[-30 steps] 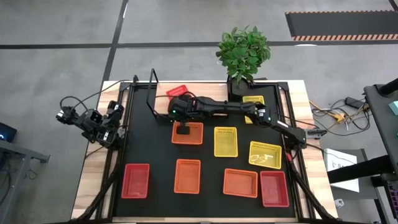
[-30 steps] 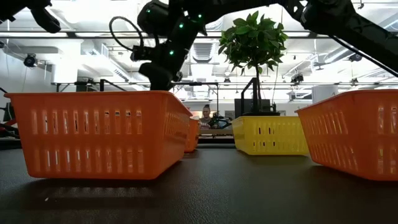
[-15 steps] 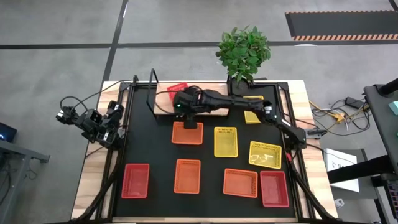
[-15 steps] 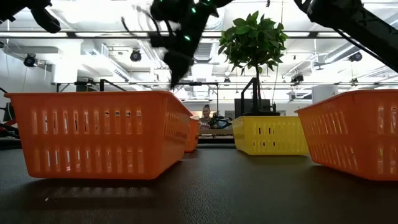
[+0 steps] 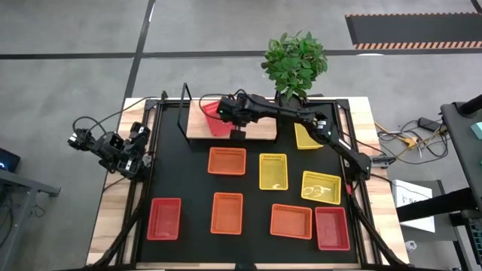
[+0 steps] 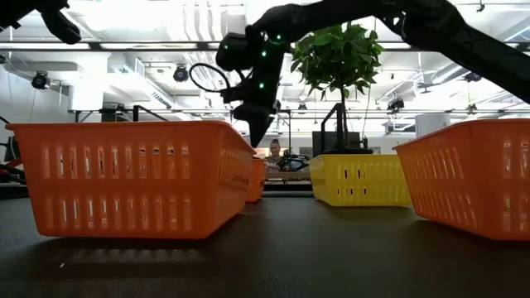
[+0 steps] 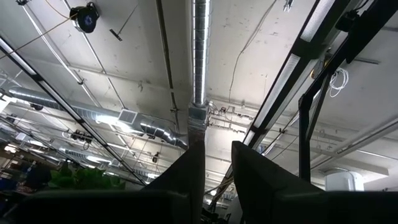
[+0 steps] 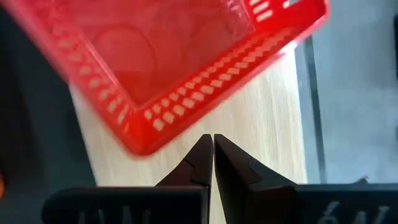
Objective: Stack baskets on shelf by color
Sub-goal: Put the top red bin on the shelf
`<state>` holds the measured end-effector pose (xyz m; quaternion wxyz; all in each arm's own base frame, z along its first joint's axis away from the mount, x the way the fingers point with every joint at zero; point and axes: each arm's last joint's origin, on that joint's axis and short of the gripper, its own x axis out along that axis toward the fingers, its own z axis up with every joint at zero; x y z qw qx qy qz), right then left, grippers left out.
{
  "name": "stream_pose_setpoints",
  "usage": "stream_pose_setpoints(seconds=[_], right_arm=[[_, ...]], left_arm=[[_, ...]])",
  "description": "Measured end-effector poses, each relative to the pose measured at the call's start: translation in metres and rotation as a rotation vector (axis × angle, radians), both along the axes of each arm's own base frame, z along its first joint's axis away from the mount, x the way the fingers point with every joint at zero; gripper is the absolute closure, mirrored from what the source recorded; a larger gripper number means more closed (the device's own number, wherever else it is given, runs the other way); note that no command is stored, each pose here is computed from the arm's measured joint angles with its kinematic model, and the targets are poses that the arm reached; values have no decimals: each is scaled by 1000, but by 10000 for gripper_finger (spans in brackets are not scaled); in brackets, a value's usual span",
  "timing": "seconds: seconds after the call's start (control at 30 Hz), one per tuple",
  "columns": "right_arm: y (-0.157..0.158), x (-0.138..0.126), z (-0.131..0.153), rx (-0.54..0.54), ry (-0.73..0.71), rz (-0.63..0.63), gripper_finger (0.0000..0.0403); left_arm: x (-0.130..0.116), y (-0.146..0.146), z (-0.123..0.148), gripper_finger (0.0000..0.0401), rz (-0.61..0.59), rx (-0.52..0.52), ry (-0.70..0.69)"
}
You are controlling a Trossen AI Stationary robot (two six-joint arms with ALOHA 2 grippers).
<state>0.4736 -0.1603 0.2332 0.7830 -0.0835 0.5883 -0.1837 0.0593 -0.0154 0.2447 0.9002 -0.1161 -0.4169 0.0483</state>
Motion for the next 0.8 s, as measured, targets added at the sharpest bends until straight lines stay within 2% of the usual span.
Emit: stream_pose_setpoints(seconds=[0.17,0.27,0.37,0.53,0.8], right_arm=[[1,11,-10,116,-88,58,394],[5,17,-5,78,-138,91,394],[7,17,-2,53,-123,110,394],[6,16,-4,61,-114,108,394],[1,33,-13,7,-219,143,394]], left_arm=[[0,0,0,338,0,-1,-2],[0,0,0,338,0,-1,-2],[0,0,0,338,0,-1,-2],[0,0,0,338,0,-1,-3],[0,0,0,338,0,-1,-3]])
